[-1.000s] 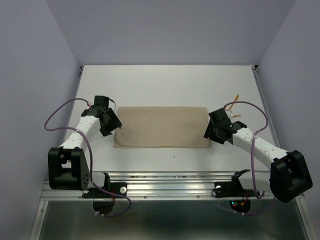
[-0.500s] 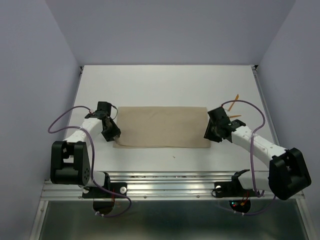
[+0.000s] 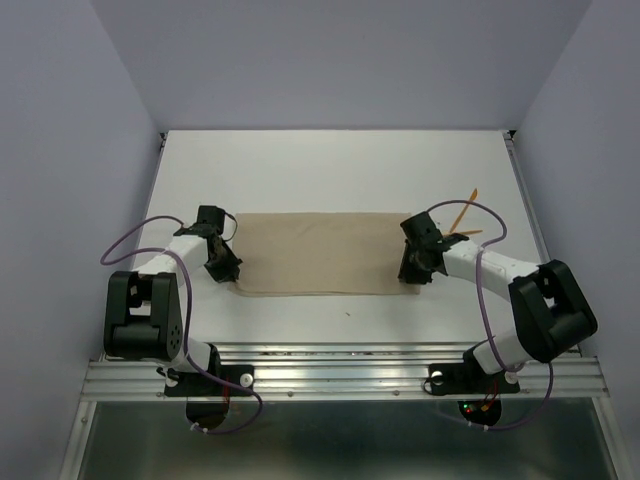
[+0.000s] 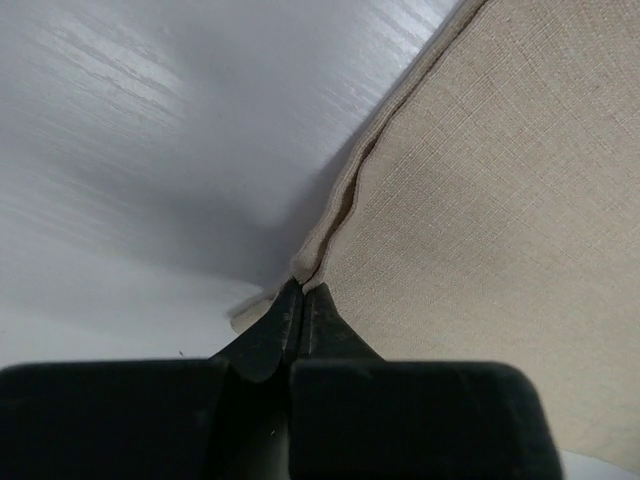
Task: Fold the napkin into a case and place the utensils inside
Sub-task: Smooth out the rectangle-folded napkin at the center of the board.
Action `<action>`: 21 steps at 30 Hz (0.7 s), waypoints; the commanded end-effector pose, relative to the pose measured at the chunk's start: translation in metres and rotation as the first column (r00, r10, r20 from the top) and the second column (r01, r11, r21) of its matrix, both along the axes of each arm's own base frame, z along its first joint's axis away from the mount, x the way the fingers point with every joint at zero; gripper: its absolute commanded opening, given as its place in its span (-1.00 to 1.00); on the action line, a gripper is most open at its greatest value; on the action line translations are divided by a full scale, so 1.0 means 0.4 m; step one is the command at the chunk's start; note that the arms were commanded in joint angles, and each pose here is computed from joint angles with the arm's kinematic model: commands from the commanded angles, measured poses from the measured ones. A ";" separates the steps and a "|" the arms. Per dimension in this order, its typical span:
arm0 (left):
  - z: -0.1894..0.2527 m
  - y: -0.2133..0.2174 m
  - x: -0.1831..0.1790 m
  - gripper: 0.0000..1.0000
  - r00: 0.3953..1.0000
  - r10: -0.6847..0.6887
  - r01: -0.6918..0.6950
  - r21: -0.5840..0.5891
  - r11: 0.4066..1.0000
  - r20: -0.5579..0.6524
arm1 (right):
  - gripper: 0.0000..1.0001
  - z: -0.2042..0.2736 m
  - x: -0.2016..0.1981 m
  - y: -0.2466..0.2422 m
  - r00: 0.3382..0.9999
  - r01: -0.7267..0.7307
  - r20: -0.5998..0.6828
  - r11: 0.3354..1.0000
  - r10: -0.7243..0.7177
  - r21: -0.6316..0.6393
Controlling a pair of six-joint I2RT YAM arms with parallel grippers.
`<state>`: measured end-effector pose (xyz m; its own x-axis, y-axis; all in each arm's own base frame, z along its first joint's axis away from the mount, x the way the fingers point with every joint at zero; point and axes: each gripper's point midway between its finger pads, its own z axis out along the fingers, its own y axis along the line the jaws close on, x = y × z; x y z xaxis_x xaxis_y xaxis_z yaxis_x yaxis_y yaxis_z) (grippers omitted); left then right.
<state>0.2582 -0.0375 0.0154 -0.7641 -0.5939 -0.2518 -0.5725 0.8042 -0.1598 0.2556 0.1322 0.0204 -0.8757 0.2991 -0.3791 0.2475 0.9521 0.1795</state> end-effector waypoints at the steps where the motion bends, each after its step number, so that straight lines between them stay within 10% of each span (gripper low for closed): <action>1: -0.033 -0.004 -0.022 -1.00 0.999 -0.005 0.005 -0.002 1.000 -0.038 | -0.40 0.002 0.069 0.000 0.997 0.023 0.071 0.998 -0.019 -0.051; 9: -0.004 -0.027 0.009 -1.00 0.999 -0.042 0.043 -0.044 0.998 0.004 | -0.44 -0.025 0.207 -0.055 0.994 0.054 0.102 0.983 -0.037 -0.173; 15: 0.076 -0.013 0.050 -0.46 0.995 -0.071 0.071 -0.002 0.997 0.072 | -0.42 0.049 0.294 0.006 0.987 0.013 0.160 0.996 0.001 -0.087; 21: 0.100 -0.018 0.030 -0.55 0.994 -0.055 0.057 -0.019 0.998 0.099 | -0.29 0.130 0.289 0.015 0.976 0.002 0.218 0.999 0.007 -0.042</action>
<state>0.2727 -0.0445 0.0417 -0.7739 -0.5628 -0.2902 -0.5184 0.8263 -0.2201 0.3610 0.1315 0.0314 -0.8172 0.2712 -0.5085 0.2413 0.9623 0.1256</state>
